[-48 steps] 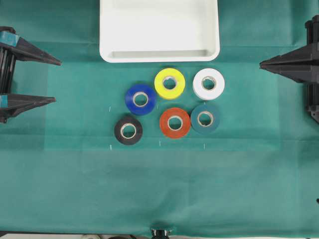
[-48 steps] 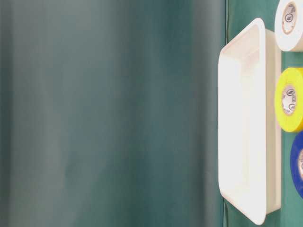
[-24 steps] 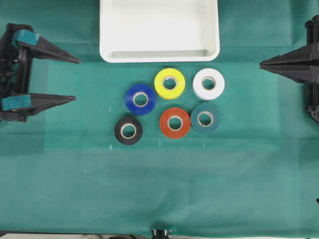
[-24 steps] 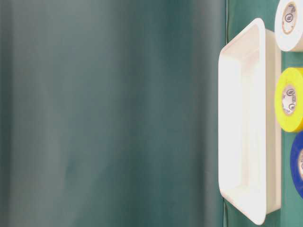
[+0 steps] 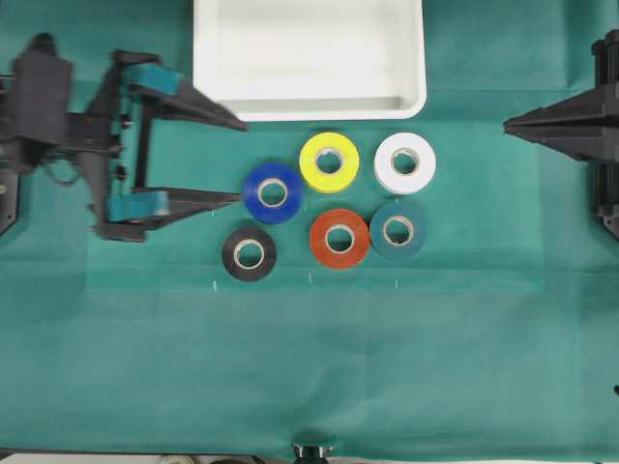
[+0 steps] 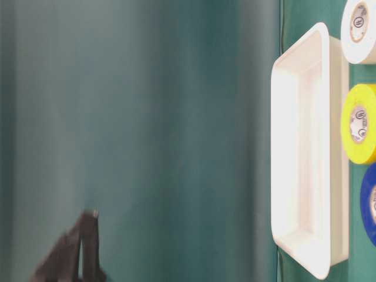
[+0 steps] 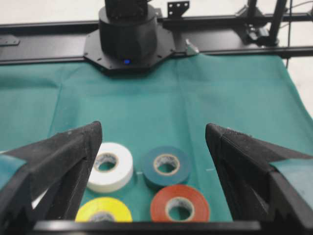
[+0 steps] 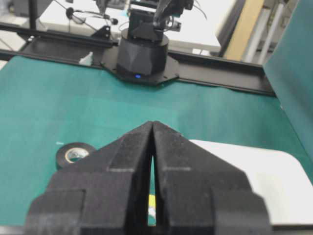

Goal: Pick up the tape from a random location and place it into the white case.
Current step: 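Move the left gripper open over the tape rolls toward the center, then lower the open left gripper over the orange-red tape roll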

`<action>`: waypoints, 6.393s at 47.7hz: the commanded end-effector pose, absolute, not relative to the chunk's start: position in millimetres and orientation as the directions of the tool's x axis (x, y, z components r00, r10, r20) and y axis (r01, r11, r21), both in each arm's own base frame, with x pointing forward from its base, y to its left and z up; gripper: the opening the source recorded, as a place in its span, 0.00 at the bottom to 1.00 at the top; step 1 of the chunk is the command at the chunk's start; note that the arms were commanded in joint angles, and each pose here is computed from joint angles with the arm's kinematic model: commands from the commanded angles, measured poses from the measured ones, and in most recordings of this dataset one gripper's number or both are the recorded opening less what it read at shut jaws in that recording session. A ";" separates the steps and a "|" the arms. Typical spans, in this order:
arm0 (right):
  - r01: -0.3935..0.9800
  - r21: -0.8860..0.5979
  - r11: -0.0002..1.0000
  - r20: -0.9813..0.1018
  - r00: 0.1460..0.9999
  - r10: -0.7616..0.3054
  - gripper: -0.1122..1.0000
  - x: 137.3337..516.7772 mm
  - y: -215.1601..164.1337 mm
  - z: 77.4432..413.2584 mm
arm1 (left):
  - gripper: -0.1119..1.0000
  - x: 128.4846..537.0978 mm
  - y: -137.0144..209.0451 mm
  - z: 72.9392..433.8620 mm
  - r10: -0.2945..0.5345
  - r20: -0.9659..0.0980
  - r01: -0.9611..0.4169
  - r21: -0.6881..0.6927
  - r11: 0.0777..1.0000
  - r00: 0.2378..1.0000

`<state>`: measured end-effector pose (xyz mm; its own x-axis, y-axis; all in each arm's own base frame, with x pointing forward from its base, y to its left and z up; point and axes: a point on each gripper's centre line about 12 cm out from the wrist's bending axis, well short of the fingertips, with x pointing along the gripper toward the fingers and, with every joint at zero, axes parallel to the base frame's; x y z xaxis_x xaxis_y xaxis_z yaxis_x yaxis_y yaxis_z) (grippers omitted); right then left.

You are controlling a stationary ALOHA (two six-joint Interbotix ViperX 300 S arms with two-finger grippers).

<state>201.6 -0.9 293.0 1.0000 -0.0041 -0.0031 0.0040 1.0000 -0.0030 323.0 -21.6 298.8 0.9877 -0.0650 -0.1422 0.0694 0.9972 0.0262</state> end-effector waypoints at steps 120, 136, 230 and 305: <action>0.006 0.023 1.000 -0.006 1.000 -0.006 0.10 204.3 -1.2 300.2 | 1.00 444.4 -20.9 289.7 -0.027 -0.869 0.088 0.020 0.996 0.494; 0.006 0.025 1.000 -0.014 1.000 -0.006 0.10 204.3 -1.3 299.2 | 1.00 445.5 -21.0 290.0 -0.027 -0.869 0.088 0.020 0.996 0.495; 0.008 0.025 1.000 -0.025 1.000 -0.007 0.10 204.4 -1.5 298.4 | 1.00 454.7 -37.1 289.1 -0.041 -0.826 0.343 0.188 0.920 0.562; 0.007 0.025 1.000 -0.055 0.998 -0.006 0.10 208.1 -1.3 290.8 | 0.99 489.2 -27.9 147.3 -0.019 -0.904 0.347 0.144 0.927 0.427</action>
